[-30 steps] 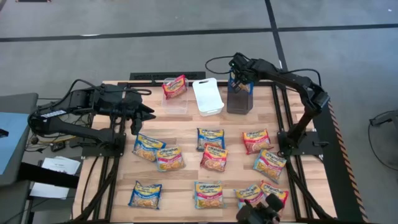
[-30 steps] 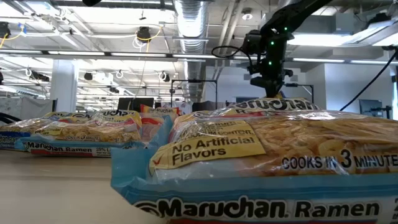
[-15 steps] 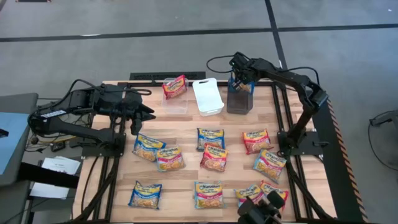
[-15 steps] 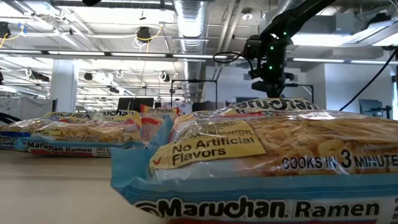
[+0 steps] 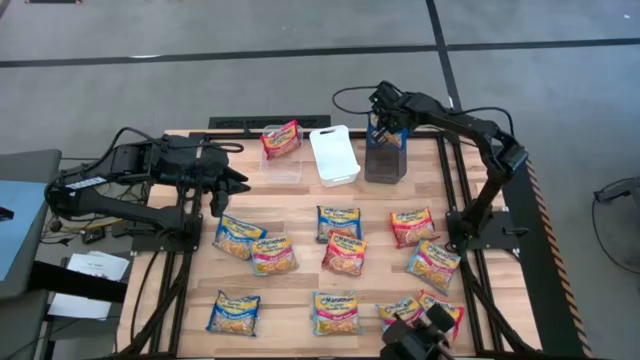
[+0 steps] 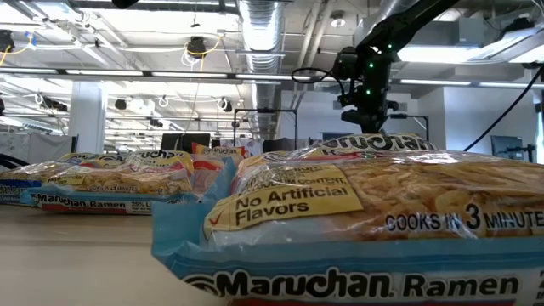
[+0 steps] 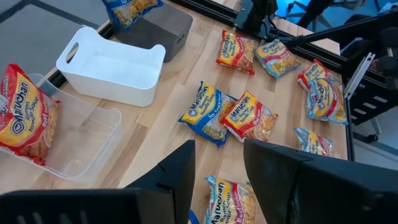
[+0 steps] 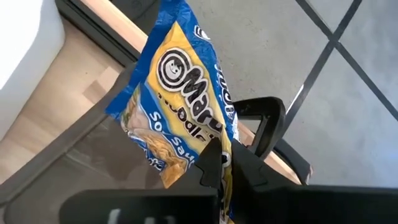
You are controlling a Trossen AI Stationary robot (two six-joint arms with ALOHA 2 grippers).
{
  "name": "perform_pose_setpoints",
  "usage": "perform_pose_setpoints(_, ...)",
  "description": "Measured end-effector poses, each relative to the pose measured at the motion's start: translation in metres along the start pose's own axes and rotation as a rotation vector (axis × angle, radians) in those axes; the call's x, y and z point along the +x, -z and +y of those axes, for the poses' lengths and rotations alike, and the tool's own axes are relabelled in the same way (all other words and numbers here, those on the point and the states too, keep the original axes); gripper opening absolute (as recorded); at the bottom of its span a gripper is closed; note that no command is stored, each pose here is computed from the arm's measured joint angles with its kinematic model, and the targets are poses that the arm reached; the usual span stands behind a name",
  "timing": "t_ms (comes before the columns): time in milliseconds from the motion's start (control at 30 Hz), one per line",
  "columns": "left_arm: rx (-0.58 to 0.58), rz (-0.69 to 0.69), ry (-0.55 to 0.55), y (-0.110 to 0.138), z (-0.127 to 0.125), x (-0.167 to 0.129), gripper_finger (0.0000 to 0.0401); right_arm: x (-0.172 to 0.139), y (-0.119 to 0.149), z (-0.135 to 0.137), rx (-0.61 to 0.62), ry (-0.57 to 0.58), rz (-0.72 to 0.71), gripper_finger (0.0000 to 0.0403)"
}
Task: Sort Maruchan noodles
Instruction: Put the blue noodle pack into the black bin, then put the light blue noodle pack into the white bin
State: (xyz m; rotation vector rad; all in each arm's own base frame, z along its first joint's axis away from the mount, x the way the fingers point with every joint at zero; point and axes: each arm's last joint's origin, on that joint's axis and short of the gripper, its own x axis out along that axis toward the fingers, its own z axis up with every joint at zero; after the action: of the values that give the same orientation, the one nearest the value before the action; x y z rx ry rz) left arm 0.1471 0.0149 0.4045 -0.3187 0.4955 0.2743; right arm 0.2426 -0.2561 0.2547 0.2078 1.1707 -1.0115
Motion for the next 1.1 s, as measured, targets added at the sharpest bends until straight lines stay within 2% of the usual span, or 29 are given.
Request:
perform_pose_setpoints(367,-0.023,0.000,0.000,0.000,0.000,0.000,0.0123,0.001,0.001,-0.003,0.008,-0.017,0.006,0.0038)
perform_pose_setpoints(667,-0.023,0.000,0.000,0.000,0.000,0.000,0.0123,0.001,0.001,-0.003,0.010,-0.011,0.006,0.0100)
perform_pose_setpoints(833,-0.023,0.000,0.000,0.000,0.000,0.000,0.0123,0.001,0.001,-0.004,0.008,-0.011,0.012,0.0117)
perform_pose_setpoints(1100,-0.025,-0.009,-0.023,0.000,0.001,0.000,0.0123,-0.030,-0.004,-0.003,-0.031,-0.059,0.086,0.0125)
